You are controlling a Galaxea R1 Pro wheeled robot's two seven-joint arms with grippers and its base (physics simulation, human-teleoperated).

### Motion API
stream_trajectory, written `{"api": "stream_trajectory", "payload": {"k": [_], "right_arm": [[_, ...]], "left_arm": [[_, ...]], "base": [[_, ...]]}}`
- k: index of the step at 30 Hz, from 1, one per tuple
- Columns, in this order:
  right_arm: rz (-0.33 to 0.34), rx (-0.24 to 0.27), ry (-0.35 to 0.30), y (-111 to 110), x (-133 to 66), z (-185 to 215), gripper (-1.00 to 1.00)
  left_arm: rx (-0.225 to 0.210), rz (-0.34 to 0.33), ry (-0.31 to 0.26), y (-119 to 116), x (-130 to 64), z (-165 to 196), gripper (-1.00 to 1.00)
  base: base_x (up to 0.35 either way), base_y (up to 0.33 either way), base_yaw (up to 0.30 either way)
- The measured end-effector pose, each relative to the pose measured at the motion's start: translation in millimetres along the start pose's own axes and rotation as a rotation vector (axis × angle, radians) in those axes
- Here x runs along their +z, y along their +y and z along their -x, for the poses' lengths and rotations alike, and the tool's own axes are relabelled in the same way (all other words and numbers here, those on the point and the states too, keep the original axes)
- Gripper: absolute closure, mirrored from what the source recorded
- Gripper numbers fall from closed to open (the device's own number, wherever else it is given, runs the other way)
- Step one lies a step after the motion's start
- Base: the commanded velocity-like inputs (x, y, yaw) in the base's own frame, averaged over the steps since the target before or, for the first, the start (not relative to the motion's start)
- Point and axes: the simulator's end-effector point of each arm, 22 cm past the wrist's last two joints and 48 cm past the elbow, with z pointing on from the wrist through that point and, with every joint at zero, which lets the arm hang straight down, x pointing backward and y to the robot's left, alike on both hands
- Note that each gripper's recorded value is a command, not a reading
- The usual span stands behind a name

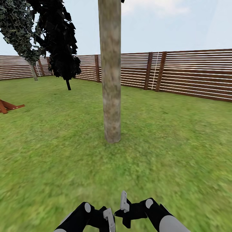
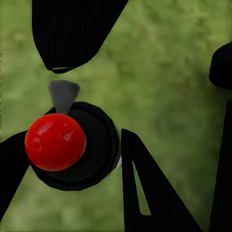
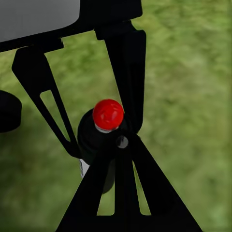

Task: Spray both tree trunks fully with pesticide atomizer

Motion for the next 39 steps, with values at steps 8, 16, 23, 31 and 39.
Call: {"api": "stream_trajectory", "payload": {"k": [8, 16, 23, 31, 39], "right_arm": [[0.0, 0.0, 0.0, 0, 0.0, 0, 1.0], [0.0, 0.0, 0.0, 0, -0.1, 0, 1.0], [0.002, -0.004, 0.001, 0, -0.1, 0, 1.0], [0.0, -0.001, 0.0, 0, -0.1, 0, 1.0], [0.0, -0.001, 0.0, 0, -0.1, 0, 1.0]], "left_arm": [[0.0, -0.008, -0.006, -3, 1.3, 3, 1.0], [0.003, -0.01, -0.014, -4, 2.9, 9, 1.0], [-0.022, -0.012, -0.081, -5, 2.7, 20, 1.0], [-0.029, -0.011, -0.078, -4, 1.7, 15, 1.0], [-0.056, 0.04, 0.012, 22, -22.3, -43, 1.0]], "base": [[0.0, 0.0, 0.0], [0.0, 0.0, 0.0], [0.0, 0.0, 0.0], [0.0, 0.0, 0.0], [0.0, 0.0, 0.0]]}}
